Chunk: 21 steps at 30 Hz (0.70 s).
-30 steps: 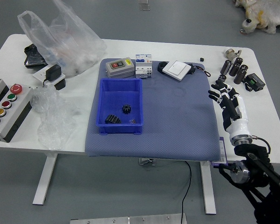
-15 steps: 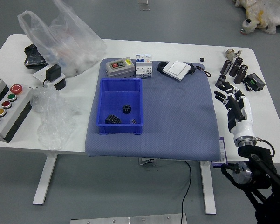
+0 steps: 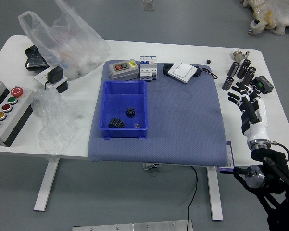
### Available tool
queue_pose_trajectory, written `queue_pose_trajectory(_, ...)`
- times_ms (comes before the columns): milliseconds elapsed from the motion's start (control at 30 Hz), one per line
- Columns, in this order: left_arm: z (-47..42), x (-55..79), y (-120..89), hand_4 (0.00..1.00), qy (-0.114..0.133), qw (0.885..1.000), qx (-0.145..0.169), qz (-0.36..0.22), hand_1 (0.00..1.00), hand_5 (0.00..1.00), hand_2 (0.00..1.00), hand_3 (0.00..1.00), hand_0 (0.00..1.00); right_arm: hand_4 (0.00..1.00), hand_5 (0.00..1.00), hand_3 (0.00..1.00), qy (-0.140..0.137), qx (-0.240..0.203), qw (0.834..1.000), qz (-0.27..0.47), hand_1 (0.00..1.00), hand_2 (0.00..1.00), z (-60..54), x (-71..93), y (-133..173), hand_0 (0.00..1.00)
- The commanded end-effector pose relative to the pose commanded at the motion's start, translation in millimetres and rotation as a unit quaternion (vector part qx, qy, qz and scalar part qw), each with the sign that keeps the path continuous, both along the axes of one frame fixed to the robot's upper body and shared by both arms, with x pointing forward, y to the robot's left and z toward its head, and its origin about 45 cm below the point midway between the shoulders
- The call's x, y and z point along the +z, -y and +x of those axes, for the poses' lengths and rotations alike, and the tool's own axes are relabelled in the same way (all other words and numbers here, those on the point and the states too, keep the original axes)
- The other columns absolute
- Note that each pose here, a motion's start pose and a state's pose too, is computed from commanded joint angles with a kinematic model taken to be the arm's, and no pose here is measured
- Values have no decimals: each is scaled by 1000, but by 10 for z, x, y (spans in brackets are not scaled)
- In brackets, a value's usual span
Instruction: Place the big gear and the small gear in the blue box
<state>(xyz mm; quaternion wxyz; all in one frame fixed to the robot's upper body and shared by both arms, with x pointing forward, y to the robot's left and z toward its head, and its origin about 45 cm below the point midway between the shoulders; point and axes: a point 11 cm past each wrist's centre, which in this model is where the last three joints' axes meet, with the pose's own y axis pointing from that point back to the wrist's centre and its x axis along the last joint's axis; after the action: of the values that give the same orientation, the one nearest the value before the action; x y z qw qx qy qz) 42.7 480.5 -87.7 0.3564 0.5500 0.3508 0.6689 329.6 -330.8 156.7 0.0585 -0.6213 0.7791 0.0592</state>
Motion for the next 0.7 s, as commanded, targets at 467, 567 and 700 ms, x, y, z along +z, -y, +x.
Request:
queue_pose_trajectory(467, 81, 12, -3, 713, 4, 1000, -7, 1, 578, 275, 550, 677, 626, 752, 498, 647, 3, -13, 1000, 5, 600, 653, 13, 10, 60, 666)
queue_pose_trajectory(567, 107, 15, -2, 713, 5, 1000, -10, 2, 578, 275, 550, 677, 626, 752, 498, 647, 4, -13, 1000, 6, 600, 653, 21, 18, 59, 666)
queue_pose_trajectory(700, 144, 19, 0, 713, 7, 1000, -13, 2, 578, 276, 549, 676, 626, 753, 499, 647, 7, -14, 1000, 6, 600, 653, 36, 39, 65, 665)
